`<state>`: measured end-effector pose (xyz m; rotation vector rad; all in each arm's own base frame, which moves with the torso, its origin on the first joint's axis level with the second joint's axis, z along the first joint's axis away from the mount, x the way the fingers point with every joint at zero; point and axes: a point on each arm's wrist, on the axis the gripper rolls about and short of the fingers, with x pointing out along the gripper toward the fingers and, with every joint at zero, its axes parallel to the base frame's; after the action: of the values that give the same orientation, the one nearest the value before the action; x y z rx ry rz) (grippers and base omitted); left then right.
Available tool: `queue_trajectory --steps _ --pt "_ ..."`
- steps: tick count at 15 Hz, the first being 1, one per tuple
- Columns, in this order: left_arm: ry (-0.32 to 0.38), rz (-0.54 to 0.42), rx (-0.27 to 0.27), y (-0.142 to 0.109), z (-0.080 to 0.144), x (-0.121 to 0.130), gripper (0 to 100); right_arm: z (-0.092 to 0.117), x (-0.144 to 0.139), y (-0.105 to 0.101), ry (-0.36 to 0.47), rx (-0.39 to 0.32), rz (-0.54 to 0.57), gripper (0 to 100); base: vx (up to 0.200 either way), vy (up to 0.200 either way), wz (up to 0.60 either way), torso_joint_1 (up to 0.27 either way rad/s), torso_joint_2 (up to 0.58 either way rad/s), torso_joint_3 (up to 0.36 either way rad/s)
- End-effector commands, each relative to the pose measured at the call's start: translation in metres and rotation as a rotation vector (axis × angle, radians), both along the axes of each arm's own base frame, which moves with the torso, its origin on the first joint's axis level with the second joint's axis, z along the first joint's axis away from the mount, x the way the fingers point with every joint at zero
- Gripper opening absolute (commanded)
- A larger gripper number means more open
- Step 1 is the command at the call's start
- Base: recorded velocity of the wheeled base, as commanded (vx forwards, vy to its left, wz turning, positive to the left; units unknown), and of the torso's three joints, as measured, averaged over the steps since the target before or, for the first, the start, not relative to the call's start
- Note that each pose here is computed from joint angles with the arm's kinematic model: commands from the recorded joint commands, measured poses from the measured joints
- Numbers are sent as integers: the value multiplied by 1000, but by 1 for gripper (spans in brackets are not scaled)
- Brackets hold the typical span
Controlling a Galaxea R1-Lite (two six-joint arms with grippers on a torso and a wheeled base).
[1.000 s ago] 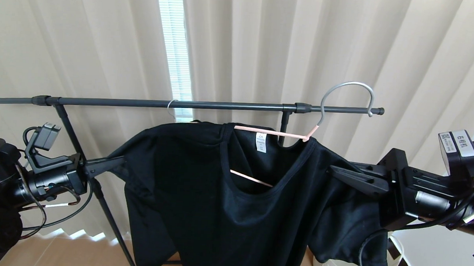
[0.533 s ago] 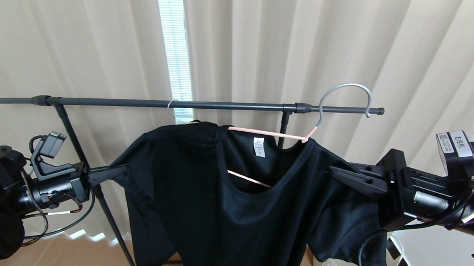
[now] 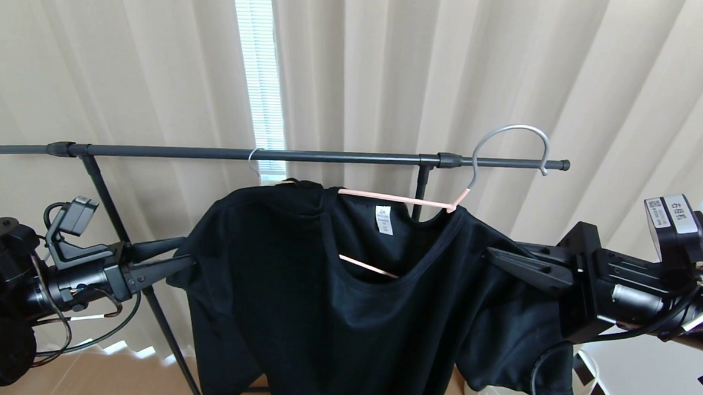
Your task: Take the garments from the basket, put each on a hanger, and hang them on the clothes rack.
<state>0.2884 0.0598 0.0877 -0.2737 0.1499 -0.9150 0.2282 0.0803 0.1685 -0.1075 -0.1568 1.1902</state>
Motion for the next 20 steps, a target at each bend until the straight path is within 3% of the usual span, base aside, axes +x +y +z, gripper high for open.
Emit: queue_trajectory --steps 1,5,11,13,17,20 --pt "-16 -4 3 -2 6 -3 100 -5 5 1 19 -5 0 0 0 0 0 0 0 0" --pt "16 -34 -73 -15 41 -18 100 -11 12 2 41 -11 -3 0 0 0 0 0 0 0" --pt "-59 -63 -55 -25 63 -32 100 -15 15 3 56 -15 -3 0 0 0 0 0 0 0" --pt "-127 -90 -39 -34 86 -46 100 -18 21 4 65 -18 -7 0 0 0 0 0 0 0" --pt "-84 -122 -52 -45 100 -59 100 -21 20 3 75 -21 -9 0 0 0 0 0 0 0" --pt "-11 -126 -67 -47 108 -59 100 -29 21 12 102 -33 20 0 0 0 0 0 0 0"
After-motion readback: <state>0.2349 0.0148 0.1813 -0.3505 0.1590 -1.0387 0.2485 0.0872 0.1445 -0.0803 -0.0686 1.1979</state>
